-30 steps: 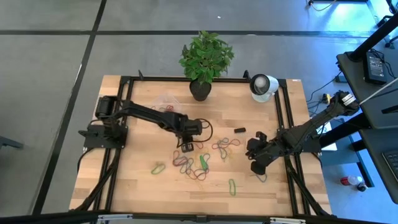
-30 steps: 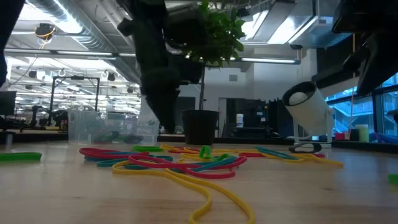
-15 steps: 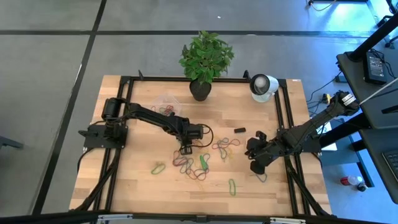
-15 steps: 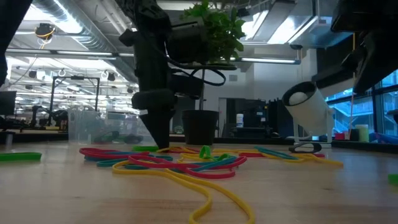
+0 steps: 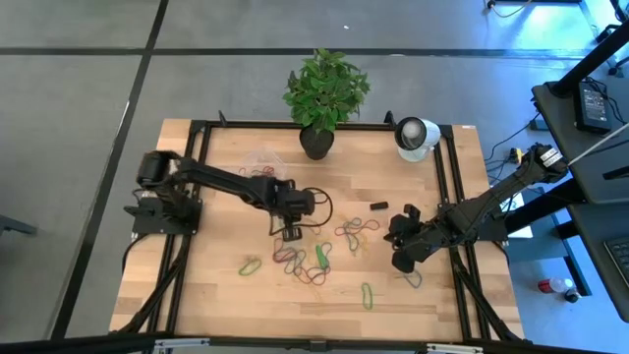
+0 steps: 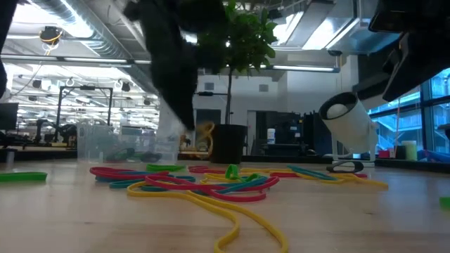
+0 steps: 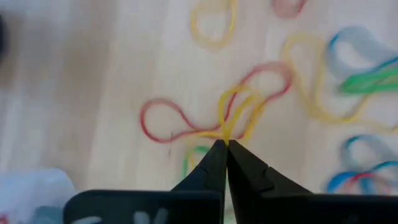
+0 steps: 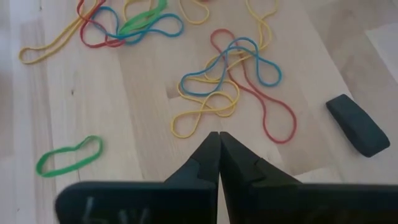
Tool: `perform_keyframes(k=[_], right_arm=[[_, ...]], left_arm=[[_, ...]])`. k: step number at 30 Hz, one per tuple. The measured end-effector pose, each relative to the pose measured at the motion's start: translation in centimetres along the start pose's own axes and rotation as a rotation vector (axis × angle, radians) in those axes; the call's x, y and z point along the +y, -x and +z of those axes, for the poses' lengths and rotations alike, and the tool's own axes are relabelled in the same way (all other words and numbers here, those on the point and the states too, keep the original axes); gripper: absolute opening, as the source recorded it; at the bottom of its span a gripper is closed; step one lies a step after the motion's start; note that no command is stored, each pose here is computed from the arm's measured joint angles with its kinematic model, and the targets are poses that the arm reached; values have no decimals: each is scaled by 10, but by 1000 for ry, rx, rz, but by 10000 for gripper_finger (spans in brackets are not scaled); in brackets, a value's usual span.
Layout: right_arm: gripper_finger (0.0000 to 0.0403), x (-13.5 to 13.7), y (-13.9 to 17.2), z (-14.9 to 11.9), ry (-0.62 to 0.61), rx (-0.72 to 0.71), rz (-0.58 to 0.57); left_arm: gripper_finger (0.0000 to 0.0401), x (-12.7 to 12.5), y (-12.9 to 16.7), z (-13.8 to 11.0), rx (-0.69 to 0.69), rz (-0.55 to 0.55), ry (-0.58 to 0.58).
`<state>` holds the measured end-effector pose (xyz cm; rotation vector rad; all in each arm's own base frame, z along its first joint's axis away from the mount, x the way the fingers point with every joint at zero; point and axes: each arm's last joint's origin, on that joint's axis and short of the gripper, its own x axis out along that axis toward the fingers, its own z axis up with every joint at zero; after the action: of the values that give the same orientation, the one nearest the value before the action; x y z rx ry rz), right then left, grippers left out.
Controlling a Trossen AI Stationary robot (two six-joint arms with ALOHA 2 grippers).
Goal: Pick and place rubber bands into bin
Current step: Put the yellow rubber band into the transparent bin
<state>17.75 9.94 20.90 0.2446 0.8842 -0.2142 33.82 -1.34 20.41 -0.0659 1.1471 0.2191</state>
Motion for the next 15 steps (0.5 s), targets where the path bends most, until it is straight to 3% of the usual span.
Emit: perform_keyframes(k=[5, 10, 15], right_arm=[[12, 0, 0, 0, -59, -4, -4], [12, -1, 0, 2, -140, -57, -39], [12, 0, 0, 8, -216, -177, -71]], left_arm=[[2, 4, 54, 2, -166, -1, 48], [2, 21, 109, -6, -327, 93, 63], [2, 54, 142, -31, -282, 212, 203]])
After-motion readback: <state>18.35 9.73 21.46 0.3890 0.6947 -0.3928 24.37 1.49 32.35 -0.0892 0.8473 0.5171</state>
